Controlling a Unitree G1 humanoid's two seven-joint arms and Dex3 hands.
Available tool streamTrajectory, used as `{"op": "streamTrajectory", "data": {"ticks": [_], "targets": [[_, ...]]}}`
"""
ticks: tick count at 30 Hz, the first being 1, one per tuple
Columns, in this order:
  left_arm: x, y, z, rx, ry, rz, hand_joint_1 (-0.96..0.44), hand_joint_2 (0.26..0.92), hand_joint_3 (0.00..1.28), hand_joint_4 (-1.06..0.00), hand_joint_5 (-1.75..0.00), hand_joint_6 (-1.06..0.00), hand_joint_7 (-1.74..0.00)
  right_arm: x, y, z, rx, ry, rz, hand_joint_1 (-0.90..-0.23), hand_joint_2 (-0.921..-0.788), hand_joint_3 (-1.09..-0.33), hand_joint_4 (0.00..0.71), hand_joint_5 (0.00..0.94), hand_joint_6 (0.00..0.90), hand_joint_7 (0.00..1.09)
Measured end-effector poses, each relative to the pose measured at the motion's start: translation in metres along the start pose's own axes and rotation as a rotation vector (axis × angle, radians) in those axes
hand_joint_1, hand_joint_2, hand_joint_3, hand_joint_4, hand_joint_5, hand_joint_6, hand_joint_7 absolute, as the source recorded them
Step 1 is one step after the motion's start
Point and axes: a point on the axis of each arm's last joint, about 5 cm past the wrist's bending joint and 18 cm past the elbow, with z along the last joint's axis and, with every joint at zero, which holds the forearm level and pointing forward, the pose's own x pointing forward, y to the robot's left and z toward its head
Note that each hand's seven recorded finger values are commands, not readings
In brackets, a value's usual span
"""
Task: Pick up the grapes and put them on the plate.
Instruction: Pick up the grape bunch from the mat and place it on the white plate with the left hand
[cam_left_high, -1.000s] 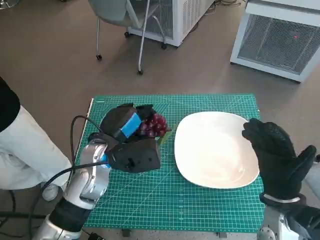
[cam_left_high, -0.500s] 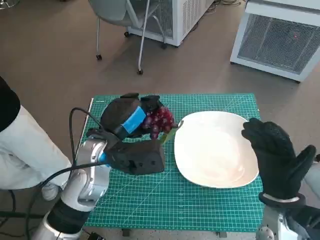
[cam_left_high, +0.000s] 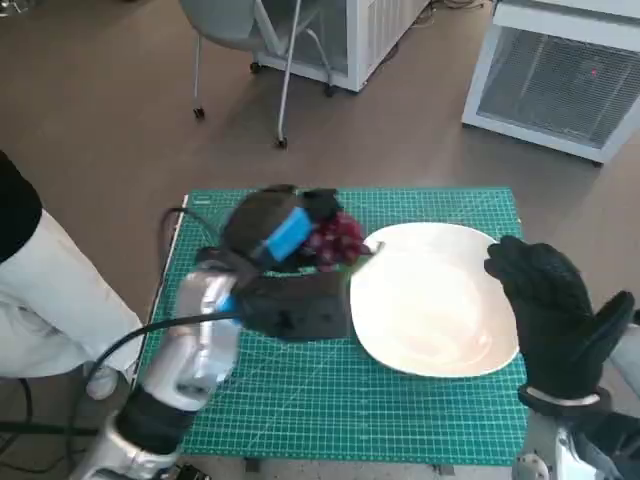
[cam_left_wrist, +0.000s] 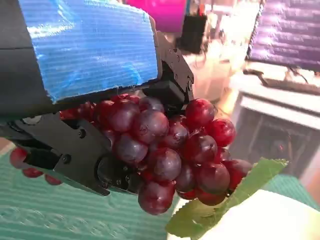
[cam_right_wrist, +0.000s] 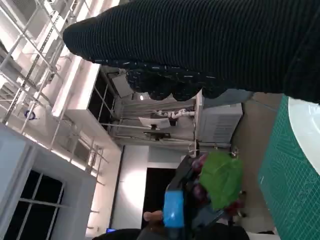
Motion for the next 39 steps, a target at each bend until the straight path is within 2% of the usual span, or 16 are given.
{"op": "streamTrajectory", "data": {"ticks": [5,11,13,17,20,22,27,35,39], "targets": [[0.010,-0.005,0.023,-0.001,-0.051,-0.034,0.00,0.897,0.09,-0.64,-1.35,-0.74,-0.93,-0.0004,0.000,0.002,-0.003,-0.006,-0.001,-0.390,-0.921,-0.514,0.436,0.541,0.243,0.89],[0.025,-0.007,0.047,0.005,-0.145,-0.084,0.00,0.908,0.09,-0.64,-1.35,-0.71,-0.95,-0.0038,0.000,0.005,-0.010,-0.015,-0.006,-0.389,-0.921,-0.512,0.438,0.540,0.247,0.89],[0.029,-0.007,0.053,0.009,-0.174,-0.101,0.00,0.911,0.10,-0.62,-1.32,-0.68,-1.04,-0.0049,-0.001,0.006,-0.011,-0.022,-0.010,-0.388,-0.921,-0.509,0.439,0.539,0.249,0.88],[0.037,-0.011,0.062,0.018,-0.219,-0.137,0.00,0.896,0.20,-0.54,-1.35,-0.56,-1.23,-0.0071,-0.001,0.010,-0.019,-0.038,-0.012,-0.384,-0.921,-0.506,0.441,0.536,0.252,0.88],[0.041,-0.015,0.067,0.021,-0.242,-0.160,0.00,0.858,0.25,-0.56,-1.40,-0.60,-1.12,-0.0093,-0.001,0.012,-0.025,-0.044,-0.013,-0.383,-0.921,-0.504,0.443,0.534,0.253,0.88],[0.043,-0.018,0.070,0.023,-0.252,-0.173,0.00,0.859,0.24,-0.58,-1.39,-0.62,-1.09,-0.0106,-0.001,0.013,-0.028,-0.047,-0.014,-0.382,-0.921,-0.504,0.444,0.533,0.255,0.88],[0.046,-0.024,0.075,0.029,-0.268,-0.195,0.00,0.907,0.17,-0.56,-1.40,-0.58,-1.13,-0.0119,-0.001,0.015,-0.033,-0.056,-0.016,-0.381,-0.921,-0.505,0.446,0.529,0.258,0.87],[0.046,-0.030,0.079,0.030,-0.281,-0.214,0.00,0.920,0.21,-0.53,-1.47,-0.50,-1.16,-0.0140,-0.001,0.015,-0.026,-0.068,-0.027,-0.379,-0.921,-0.506,0.451,0.518,0.262,0.86],[0.047,-0.031,0.080,0.027,-0.288,-0.218,0.00,0.921,0.23,-0.49,-1.43,-0.47,-1.28,-0.0151,-0.001,0.015,-0.027,-0.070,-0.031,-0.379,-0.921,-0.505,0.455,0.514,0.265,0.86]]}}
